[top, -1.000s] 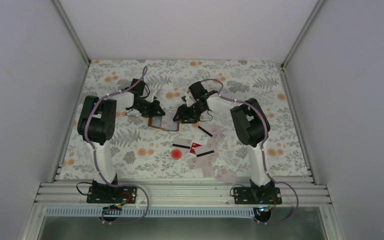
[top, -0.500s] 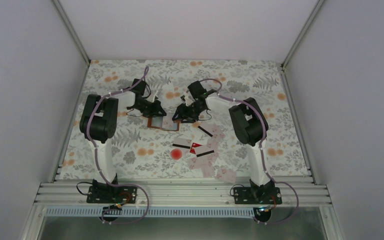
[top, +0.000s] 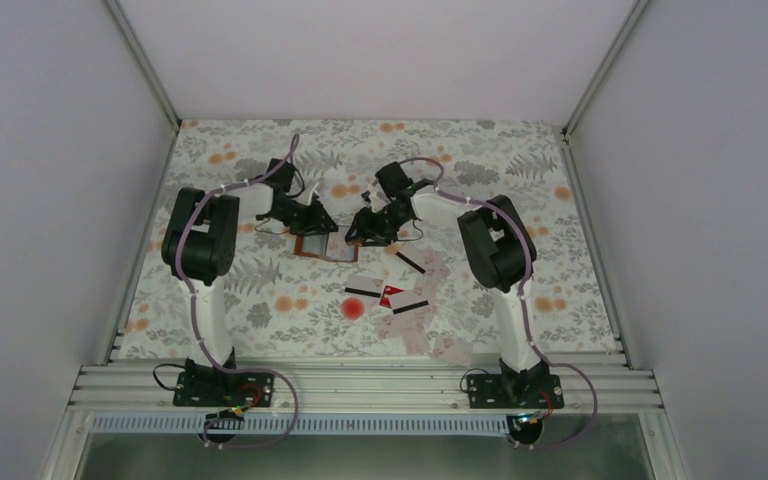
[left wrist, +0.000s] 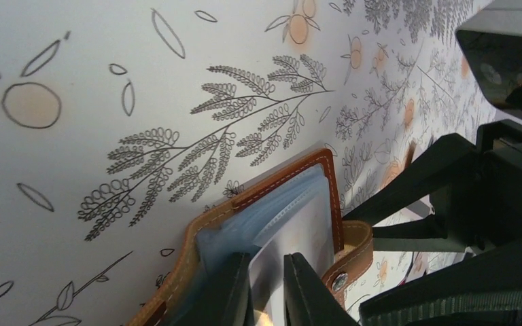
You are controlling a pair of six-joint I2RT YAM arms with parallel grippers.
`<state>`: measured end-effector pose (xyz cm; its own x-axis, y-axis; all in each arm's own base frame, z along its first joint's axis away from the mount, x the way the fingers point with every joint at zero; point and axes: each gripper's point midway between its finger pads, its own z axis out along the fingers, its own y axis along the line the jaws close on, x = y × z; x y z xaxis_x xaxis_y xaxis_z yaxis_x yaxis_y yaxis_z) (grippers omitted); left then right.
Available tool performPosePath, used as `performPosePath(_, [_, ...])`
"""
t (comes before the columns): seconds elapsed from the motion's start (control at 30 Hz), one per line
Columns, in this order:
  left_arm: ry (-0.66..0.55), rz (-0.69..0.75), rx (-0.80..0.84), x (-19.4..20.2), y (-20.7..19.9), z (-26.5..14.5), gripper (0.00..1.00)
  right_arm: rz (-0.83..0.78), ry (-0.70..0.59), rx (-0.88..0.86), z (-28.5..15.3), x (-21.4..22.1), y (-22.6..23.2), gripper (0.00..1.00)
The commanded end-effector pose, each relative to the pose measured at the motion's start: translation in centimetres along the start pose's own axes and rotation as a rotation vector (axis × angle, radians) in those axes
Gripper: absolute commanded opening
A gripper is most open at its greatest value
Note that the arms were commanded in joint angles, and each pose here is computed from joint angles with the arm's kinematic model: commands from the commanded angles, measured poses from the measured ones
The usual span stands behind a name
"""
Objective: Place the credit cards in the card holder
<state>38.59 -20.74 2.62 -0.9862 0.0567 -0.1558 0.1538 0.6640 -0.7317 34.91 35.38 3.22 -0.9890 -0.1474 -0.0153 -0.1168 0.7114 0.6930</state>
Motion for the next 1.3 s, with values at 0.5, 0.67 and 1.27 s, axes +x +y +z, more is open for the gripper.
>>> performPosePath(0.5, [0.083, -0.039, 0.033, 2.1, -0.8, 3.2, 0.13, -0.051, -0.001, -0.057, 0.8, -0.6, 1.9, 0.46])
performPosePath(0.67, [0.086, -0.041, 0.041, 2.2, -0.8, 3.3, 0.02, -0.068, -0.001, -0.039, 0.5, -0.4, 1.6, 0.45])
performPosePath(1.27, [0.054, -0.081, 0.143, 1.6, -1.7, 1.4, 0.02, -0.174, -0.093, -0.106, -8.6, 0.2, 4.5, 0.58])
